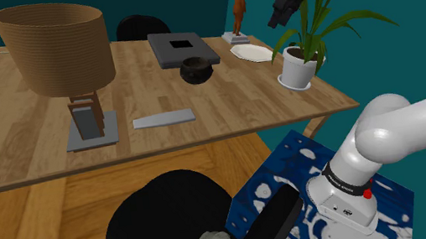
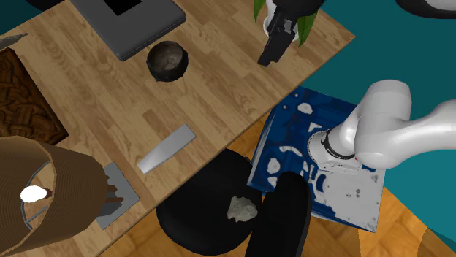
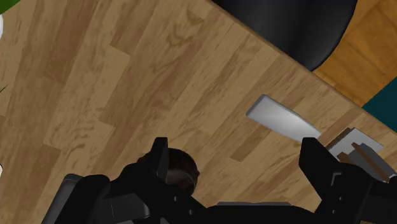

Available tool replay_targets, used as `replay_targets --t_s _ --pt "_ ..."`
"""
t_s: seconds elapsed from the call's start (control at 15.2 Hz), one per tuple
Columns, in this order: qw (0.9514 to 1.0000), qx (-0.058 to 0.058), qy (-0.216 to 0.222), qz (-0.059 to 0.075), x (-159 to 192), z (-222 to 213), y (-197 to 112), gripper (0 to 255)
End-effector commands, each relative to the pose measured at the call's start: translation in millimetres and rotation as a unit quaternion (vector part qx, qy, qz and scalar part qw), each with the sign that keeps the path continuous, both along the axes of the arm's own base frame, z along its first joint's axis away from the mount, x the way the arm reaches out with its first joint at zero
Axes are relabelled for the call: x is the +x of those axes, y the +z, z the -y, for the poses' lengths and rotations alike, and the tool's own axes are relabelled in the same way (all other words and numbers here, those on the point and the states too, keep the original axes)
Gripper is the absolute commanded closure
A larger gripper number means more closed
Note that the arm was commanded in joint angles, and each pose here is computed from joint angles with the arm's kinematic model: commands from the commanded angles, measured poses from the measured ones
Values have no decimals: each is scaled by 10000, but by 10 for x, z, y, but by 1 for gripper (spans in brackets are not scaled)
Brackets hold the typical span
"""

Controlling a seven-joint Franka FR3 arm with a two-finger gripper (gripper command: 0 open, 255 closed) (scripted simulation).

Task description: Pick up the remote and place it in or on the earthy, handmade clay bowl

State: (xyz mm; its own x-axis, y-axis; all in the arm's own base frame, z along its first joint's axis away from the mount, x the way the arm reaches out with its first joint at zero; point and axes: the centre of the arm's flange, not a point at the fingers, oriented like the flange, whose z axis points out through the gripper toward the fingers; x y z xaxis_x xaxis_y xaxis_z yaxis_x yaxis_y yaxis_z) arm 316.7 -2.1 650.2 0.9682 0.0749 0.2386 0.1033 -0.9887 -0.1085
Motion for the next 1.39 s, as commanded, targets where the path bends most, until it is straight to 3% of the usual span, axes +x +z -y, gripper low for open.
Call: replay_targets --t_s 0.0,0.33,0.66,0.99,1.32 --pt "10000 0 0 0 0 0 0 0" --pt "9971 -180 727 -108 552 -259 -348 0" --pt "9885 -360 1451 -215 1054 -581 -718 0" --pt "9743 -537 2166 -321 1497 -959 -1110 0" --pt "9544 -712 2868 -424 1872 -1382 -1526 0"
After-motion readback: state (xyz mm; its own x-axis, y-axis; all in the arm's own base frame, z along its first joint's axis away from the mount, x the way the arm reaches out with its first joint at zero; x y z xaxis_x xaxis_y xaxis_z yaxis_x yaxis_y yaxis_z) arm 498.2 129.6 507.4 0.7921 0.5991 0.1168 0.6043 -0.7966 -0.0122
